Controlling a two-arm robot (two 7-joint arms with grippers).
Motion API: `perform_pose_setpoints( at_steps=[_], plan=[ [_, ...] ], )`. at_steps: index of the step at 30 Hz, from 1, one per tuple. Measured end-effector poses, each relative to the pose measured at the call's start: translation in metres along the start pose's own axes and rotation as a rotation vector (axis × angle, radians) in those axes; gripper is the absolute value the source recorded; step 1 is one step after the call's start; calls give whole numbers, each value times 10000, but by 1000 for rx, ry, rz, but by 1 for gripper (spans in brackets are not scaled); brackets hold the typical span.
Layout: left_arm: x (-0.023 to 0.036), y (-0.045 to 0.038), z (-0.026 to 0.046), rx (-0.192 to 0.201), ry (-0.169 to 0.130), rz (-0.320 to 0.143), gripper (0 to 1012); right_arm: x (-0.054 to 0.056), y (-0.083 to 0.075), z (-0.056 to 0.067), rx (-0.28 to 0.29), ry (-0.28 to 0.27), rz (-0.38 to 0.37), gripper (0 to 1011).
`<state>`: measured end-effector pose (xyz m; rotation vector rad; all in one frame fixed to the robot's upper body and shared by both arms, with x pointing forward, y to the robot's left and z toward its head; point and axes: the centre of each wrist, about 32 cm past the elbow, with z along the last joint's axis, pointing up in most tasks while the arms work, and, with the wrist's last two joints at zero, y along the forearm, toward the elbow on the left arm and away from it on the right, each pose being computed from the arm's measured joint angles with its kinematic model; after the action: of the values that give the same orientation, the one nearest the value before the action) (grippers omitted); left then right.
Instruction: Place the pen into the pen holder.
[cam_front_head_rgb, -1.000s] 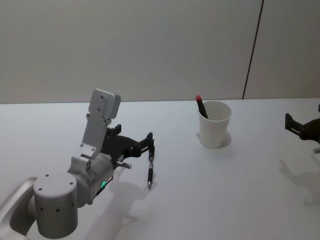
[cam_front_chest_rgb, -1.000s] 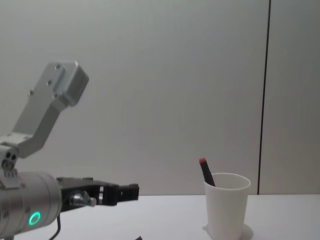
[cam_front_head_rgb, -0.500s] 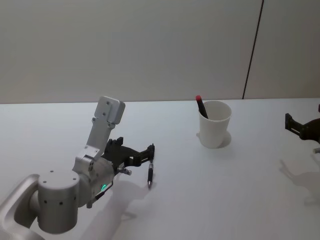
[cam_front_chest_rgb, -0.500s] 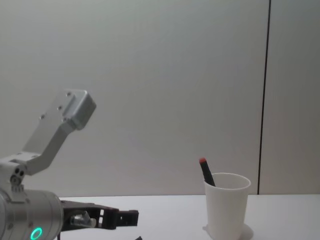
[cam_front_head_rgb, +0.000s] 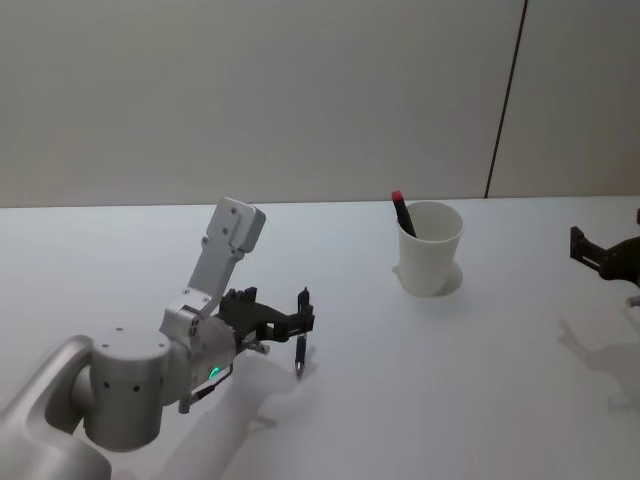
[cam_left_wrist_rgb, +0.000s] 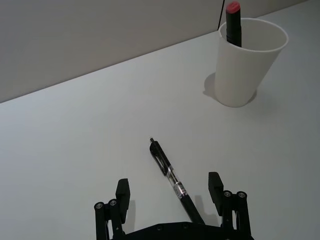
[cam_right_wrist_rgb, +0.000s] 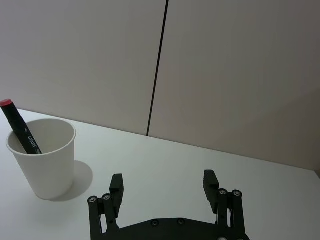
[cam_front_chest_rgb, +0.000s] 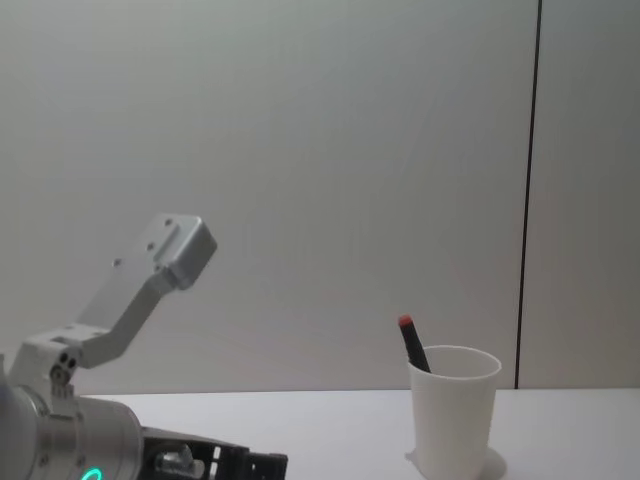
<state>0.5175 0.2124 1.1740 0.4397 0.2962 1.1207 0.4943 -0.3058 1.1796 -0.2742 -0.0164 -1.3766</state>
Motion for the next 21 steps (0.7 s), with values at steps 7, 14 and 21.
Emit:
perform_pose_setpoints(
  at_steps=[7, 14, 21],
  plan=[
    [9, -77, -7, 29, 3, -7, 1003, 0, 0, 0, 0, 0, 0, 1001],
    [-6, -177, -27, 57, 11, -10, 1003, 0, 0, 0, 0, 0, 0, 1001],
    [-26, -248, -36, 74, 10, -6, 1003, 0, 0, 0, 0, 0, 0, 1001]
  ],
)
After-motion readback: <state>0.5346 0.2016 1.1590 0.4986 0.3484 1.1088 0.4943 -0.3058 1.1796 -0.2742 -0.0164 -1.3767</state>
